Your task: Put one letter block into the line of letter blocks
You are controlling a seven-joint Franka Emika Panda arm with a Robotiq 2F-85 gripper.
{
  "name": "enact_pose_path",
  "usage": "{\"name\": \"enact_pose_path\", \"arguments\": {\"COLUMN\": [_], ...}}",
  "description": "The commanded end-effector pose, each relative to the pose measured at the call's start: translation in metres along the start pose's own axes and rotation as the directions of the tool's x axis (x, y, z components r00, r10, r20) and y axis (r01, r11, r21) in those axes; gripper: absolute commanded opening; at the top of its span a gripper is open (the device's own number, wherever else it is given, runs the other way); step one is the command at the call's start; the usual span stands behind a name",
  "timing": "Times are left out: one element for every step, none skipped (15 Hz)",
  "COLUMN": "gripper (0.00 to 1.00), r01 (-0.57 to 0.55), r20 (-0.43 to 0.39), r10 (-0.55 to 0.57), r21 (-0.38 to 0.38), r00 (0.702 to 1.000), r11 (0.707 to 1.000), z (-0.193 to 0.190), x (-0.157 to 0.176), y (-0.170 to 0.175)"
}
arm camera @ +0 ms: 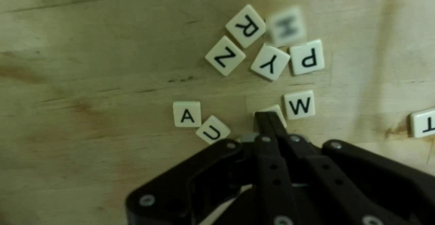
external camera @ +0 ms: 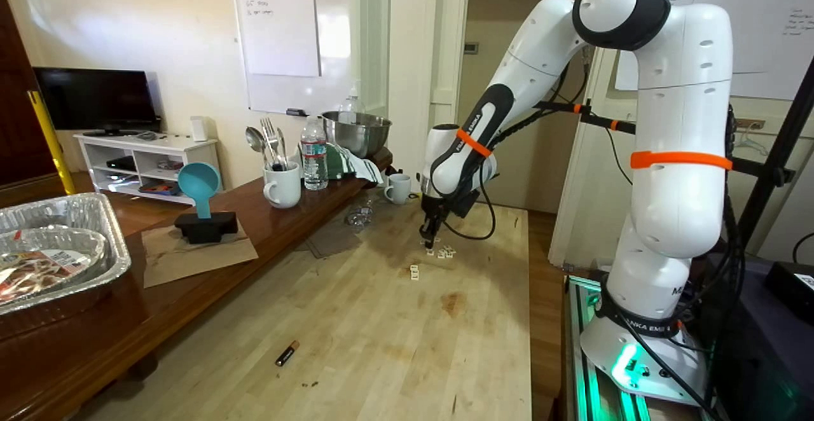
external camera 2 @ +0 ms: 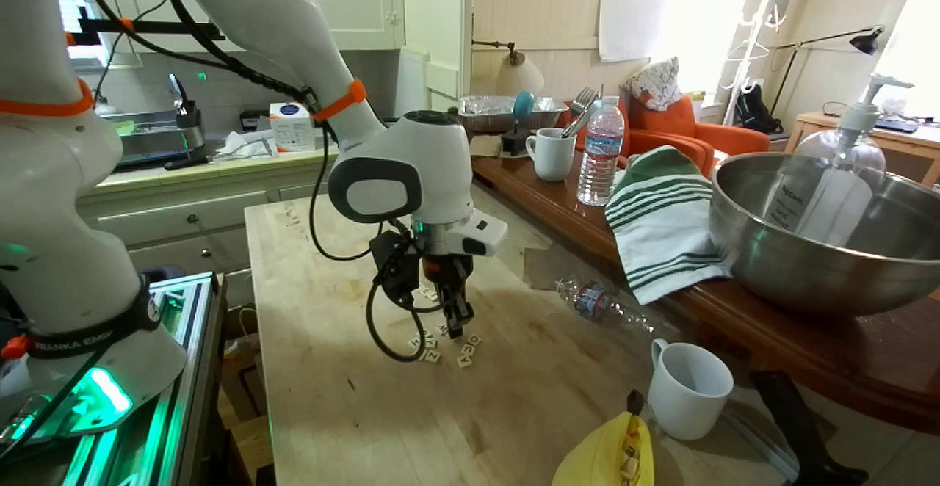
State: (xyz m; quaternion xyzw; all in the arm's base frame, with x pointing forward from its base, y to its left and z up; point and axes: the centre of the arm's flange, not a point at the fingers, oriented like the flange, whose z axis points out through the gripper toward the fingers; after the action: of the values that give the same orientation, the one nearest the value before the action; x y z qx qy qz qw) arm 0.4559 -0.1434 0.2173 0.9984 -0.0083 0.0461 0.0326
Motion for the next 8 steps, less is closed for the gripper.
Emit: {"name": "enact_pose_path", "arguments": {"gripper": [0.00,0.00,0.00,0.00,0.00,0.00,0.00,0.00], "r01": [0.131,0.156,0.186,0.215,0.246,0.278,0.304,0.327], "r20": [-0.031,-0.034,-0.036,-0.034,-0.031,-0.021,-0.012,-0.009], "r10": [-0.132,-0.158,-0.188,-0.218,-0.249,-0.280,-0.306,-0.329], "r21": [-0.051,-0.058,-0.066,-0.071,-0.074,-0.075,-0.073,-0.075], "r00": [0.991,0.987,0.981,0.975,0.968,0.960,0.952,0.944], "r11": [0.990,0.986,0.980,0.974,0.966,0.958,0.950,0.942], "z": [0.013,0.014,0.015,0.015,0.015,0.015,0.015,0.014], "x": [0.005,0.006,0.007,0.007,0.006,0.006,0.006,0.006], "y": [-0.005,-0.009,-0.012,-0.016,-0.019,-0.021,-0.023,-0.024]}}
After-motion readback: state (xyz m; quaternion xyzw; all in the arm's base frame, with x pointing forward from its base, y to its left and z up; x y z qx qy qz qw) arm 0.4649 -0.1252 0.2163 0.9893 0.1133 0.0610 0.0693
